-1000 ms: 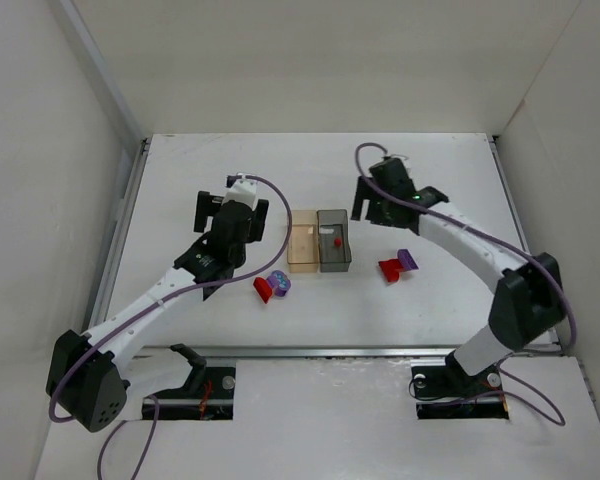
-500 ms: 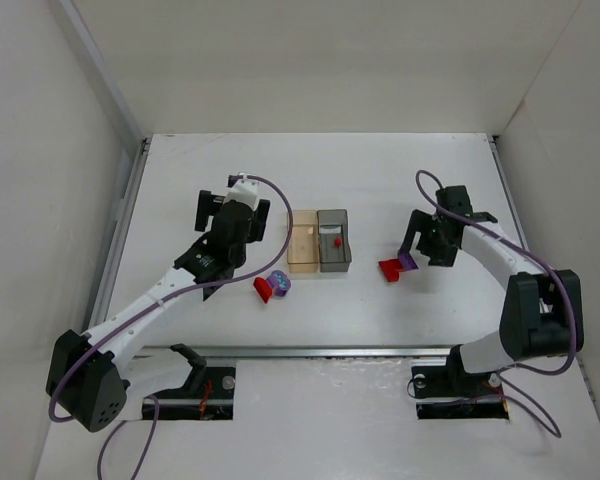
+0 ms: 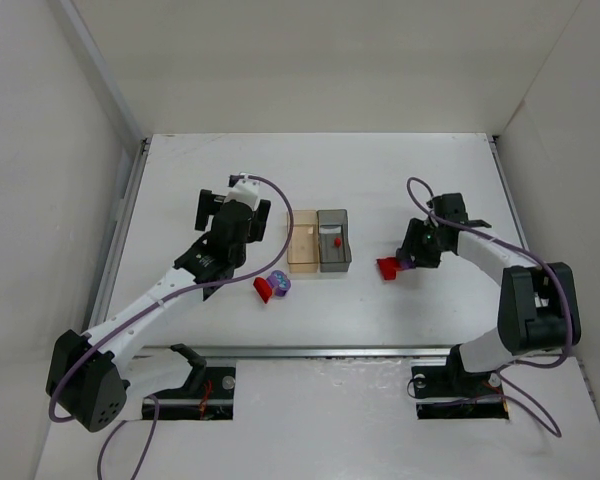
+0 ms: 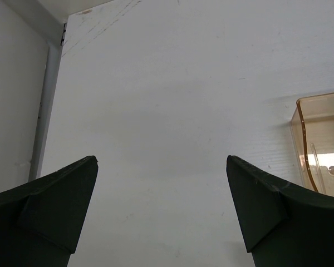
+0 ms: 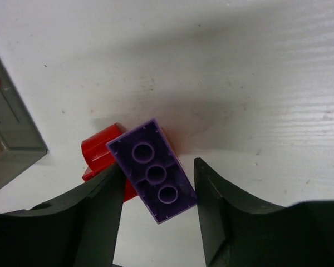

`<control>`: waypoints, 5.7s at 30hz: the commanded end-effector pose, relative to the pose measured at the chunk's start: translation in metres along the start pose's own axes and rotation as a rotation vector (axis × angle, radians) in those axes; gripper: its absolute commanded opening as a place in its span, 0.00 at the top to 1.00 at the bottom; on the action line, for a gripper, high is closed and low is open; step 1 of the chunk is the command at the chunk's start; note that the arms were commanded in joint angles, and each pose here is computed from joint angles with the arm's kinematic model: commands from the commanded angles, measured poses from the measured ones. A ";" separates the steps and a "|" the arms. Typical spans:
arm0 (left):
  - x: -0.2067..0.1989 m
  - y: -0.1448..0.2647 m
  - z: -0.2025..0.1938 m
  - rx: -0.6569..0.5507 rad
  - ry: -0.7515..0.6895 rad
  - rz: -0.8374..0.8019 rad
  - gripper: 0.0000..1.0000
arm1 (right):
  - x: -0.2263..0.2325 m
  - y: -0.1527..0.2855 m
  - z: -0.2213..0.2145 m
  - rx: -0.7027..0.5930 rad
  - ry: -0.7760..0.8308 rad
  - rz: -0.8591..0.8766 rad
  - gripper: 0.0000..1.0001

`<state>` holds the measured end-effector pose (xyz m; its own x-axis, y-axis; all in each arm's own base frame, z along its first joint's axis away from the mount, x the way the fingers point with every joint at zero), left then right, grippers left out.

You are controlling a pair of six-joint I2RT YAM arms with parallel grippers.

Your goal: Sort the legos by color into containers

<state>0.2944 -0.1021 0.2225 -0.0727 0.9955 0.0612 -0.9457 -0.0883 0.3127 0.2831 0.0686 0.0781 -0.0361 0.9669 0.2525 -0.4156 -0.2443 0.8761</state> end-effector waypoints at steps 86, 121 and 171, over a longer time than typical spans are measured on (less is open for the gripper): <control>-0.133 0.035 0.024 0.043 -0.226 -0.723 0.14 | 0.043 -0.048 0.058 -0.048 0.117 -0.215 0.88; -0.058 0.016 0.026 0.048 0.093 -0.218 0.01 | 0.277 -0.016 0.069 -0.166 0.452 0.393 0.31; -0.038 -0.004 0.035 0.013 0.049 -0.141 0.01 | 0.197 -0.061 0.088 -0.209 1.565 0.319 0.44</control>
<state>0.3064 -0.1390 0.2364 0.0388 0.9992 0.0007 -0.9252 0.0357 0.3779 0.3725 0.2553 0.0971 -0.9405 0.0602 -0.3345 -0.3183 -0.5015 0.8045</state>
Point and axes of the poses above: each gripper's point midway between its finger pads, its own y axis back along the fingers, its own x axis along the line the jaws close on, z = x × y, the point moved 4 cm from there along y, back along the fingers, and after that the axes turned 14 degrees about y, right-handed, at the moved point
